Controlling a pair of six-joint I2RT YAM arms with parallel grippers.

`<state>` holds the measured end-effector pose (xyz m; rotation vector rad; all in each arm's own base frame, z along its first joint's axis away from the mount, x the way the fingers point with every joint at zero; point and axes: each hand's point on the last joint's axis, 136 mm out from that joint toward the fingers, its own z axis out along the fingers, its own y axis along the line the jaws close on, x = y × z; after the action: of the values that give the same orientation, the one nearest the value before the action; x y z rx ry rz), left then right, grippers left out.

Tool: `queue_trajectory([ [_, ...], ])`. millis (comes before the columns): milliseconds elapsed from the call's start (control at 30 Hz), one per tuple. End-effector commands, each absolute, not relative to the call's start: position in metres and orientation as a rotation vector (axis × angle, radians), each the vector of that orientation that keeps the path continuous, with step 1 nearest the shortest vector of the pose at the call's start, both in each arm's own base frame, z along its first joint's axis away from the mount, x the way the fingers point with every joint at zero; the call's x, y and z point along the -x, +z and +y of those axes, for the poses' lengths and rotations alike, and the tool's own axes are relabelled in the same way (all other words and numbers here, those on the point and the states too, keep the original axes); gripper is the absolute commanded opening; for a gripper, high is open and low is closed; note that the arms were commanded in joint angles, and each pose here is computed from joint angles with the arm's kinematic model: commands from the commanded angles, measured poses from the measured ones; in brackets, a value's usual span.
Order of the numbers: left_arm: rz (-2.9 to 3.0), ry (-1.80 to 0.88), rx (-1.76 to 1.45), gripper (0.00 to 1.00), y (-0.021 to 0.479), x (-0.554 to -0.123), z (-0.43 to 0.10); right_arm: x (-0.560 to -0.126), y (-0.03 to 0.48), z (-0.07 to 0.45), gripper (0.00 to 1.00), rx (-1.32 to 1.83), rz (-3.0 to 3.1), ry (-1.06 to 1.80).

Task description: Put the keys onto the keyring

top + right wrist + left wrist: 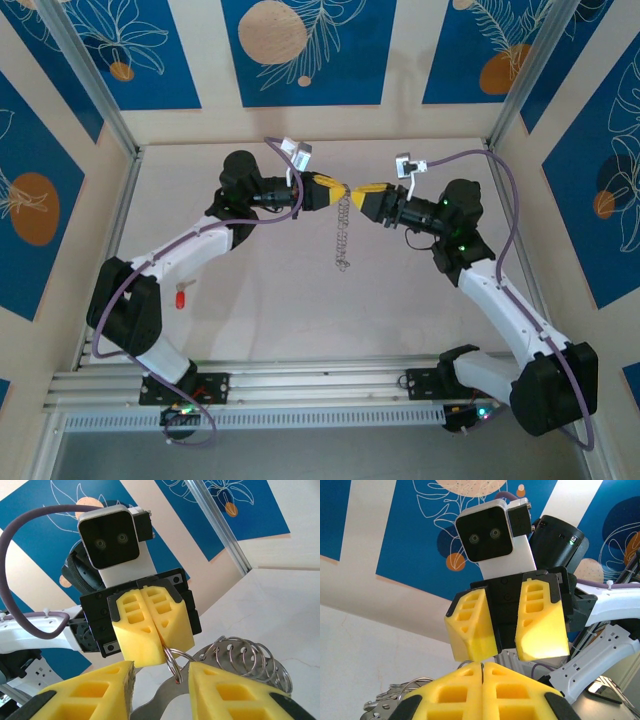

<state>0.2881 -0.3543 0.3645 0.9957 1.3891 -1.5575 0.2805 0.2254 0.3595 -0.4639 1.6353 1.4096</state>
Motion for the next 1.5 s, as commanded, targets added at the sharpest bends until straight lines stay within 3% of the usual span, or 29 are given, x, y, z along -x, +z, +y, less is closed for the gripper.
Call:
queue_trajectory([
  [0,1.286,-1.552,-1.045,0.00,0.391,-0.279,-0.354,-0.279,0.359,0.231,0.34,0.477,1.639,1.424],
  [833,1.291,-1.568,-1.048,0.00,0.388,-0.278,-0.355,-0.281,0.377,0.239,0.28,0.517,1.602,1.423],
  [1000,1.293,-1.572,-1.049,0.00,0.387,-0.276,-0.355,-0.280,0.379,0.240,0.19,0.531,1.598,1.428],
  [1233,1.293,-1.577,-1.051,0.00,0.388,-0.276,-0.355,-0.280,0.376,0.243,0.00,0.549,1.603,1.440],
  [1400,1.301,-1.577,-1.033,0.00,0.388,-0.279,-0.355,-0.284,0.372,0.242,0.00,0.543,1.613,1.415],
  [1433,1.306,-1.566,-1.013,0.04,0.388,-0.281,-0.355,-0.286,0.371,0.241,0.00,0.536,1.614,1.403],
  [1467,1.308,-1.553,-0.992,0.18,0.389,-0.284,-0.353,-0.287,0.371,0.239,0.00,0.532,1.615,1.396],
])
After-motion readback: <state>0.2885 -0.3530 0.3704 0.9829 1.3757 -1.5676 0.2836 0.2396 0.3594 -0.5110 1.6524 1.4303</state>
